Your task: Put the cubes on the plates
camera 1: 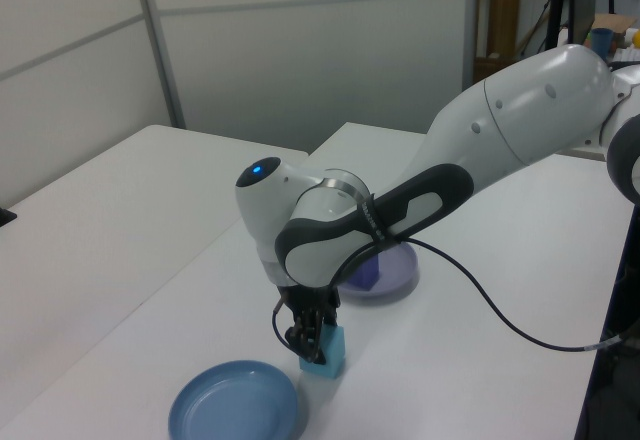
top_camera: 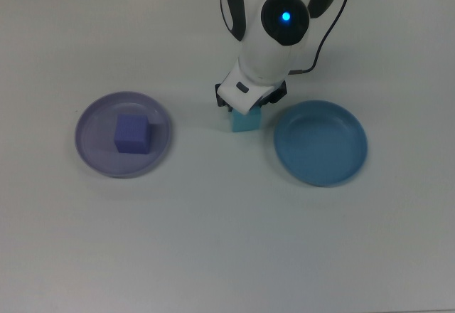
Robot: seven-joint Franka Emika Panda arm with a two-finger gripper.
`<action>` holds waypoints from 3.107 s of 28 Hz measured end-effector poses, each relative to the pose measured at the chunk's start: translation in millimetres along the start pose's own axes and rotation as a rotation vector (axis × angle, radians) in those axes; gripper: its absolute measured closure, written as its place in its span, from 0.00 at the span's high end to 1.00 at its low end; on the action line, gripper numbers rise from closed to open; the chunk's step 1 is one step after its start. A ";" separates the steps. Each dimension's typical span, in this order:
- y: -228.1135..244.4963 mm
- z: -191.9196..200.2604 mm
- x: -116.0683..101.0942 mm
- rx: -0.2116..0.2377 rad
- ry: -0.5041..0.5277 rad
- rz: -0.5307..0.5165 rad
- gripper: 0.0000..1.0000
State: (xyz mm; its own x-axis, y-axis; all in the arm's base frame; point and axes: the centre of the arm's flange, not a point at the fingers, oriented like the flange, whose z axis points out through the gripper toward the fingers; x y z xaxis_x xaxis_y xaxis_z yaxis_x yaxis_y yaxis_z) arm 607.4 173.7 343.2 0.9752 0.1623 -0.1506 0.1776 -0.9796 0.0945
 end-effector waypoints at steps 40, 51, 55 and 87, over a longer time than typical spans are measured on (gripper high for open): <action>-113.7 -88.5 25.6 0.063 0.333 0.080 1.00; -13.6 -196.6 -34.1 0.023 0.269 0.131 1.00; 32.7 -222.5 -63.1 -0.003 0.212 0.122 1.00; 163.6 -253.2 -132.5 0.063 0.109 0.110 1.00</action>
State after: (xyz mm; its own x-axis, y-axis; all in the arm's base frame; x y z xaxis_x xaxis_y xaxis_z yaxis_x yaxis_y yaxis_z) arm 540.7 22.1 627.8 0.9975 0.0621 -0.0344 0.0635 -0.9971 0.0423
